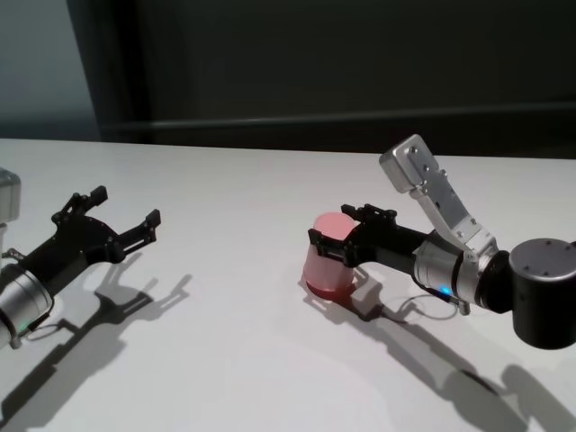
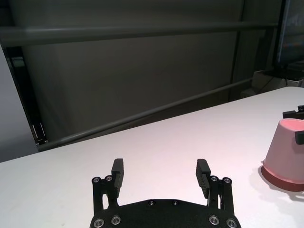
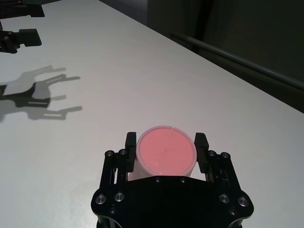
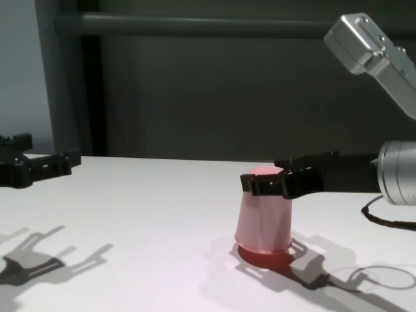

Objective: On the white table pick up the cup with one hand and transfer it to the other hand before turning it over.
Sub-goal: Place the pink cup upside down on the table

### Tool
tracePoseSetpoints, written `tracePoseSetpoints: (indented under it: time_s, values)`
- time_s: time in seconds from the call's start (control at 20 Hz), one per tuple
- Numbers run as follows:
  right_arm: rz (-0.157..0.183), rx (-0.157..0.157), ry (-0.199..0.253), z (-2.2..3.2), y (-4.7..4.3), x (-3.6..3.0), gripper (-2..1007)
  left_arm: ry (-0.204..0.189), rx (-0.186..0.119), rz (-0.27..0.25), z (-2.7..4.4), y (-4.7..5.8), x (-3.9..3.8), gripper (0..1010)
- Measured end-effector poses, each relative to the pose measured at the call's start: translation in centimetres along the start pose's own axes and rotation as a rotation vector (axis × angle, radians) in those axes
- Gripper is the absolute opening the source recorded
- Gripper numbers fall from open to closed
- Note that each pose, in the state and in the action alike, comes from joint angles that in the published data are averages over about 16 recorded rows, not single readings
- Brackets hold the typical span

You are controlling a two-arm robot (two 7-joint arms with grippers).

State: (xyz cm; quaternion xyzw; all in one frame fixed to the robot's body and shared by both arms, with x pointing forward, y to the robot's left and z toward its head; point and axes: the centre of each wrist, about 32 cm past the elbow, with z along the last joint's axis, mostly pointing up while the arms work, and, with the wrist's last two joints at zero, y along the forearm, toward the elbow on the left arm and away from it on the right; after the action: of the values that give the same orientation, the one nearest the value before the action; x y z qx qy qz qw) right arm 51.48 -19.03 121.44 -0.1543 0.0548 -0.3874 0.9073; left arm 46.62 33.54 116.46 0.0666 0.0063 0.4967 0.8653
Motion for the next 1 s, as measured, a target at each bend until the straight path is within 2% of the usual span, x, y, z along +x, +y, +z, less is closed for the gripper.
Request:
tracePoseSetpoints:
  time_s: [0.55, 1.0]
  values:
    - [0.003, -0.026, 0.007, -0.9, 0.5, 0.25, 722, 0.0, 0.0, 0.0, 0.0, 0.0, 0.0, 1003]
    - [0.012, -0.034, 0.016, -1.17, 0.78, 0.21, 722, 0.0, 0.0, 0.0, 0.0, 0.0, 0.0, 1003]
